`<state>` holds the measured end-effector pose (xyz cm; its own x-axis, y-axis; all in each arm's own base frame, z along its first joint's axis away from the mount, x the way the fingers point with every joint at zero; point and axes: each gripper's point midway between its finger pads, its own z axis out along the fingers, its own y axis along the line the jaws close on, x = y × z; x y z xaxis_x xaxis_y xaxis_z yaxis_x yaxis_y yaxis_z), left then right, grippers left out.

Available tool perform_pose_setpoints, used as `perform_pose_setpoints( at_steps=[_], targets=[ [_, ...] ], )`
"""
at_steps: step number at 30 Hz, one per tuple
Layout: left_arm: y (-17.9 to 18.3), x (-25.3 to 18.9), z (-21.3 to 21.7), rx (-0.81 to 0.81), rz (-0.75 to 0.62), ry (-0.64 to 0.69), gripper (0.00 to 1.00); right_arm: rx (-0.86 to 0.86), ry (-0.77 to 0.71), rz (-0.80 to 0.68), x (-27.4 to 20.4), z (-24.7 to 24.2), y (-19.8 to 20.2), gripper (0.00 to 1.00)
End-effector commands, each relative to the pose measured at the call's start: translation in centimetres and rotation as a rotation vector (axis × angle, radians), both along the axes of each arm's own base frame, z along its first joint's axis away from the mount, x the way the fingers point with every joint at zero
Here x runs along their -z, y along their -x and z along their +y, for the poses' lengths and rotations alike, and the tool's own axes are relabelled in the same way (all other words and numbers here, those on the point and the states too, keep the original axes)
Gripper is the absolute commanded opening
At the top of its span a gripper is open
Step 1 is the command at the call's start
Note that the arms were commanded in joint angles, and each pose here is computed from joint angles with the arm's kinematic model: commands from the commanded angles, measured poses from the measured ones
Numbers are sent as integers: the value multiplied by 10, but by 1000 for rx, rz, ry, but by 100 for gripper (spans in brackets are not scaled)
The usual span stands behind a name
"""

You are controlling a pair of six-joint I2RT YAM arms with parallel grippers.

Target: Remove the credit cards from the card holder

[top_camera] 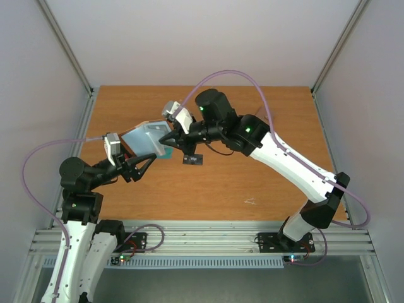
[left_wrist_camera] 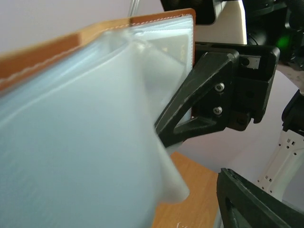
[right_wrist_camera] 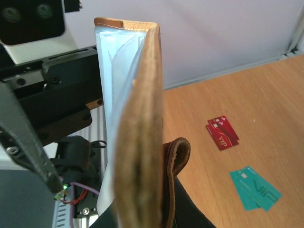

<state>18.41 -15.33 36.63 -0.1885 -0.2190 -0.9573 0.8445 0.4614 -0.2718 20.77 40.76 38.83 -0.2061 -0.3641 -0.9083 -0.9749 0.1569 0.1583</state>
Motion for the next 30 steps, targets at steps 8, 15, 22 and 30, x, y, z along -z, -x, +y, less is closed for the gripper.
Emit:
perform_pose_setpoints(
  at_steps=[8,15,22,30],
  targets=[
    [0,4,-3,26,2,-2,58,35,-8,-46,-10,23,5,1],
    [7,5,-6,60,7,0,2,-58,-78,-33,-30,20,26,2],
    [0,-2,-1,10,19,36,0,-88,-93,18,-33,6,31,30],
    [4,-22,1,24,1,108,0,-80,-84,82,-29,-33,23,52]
  ],
)
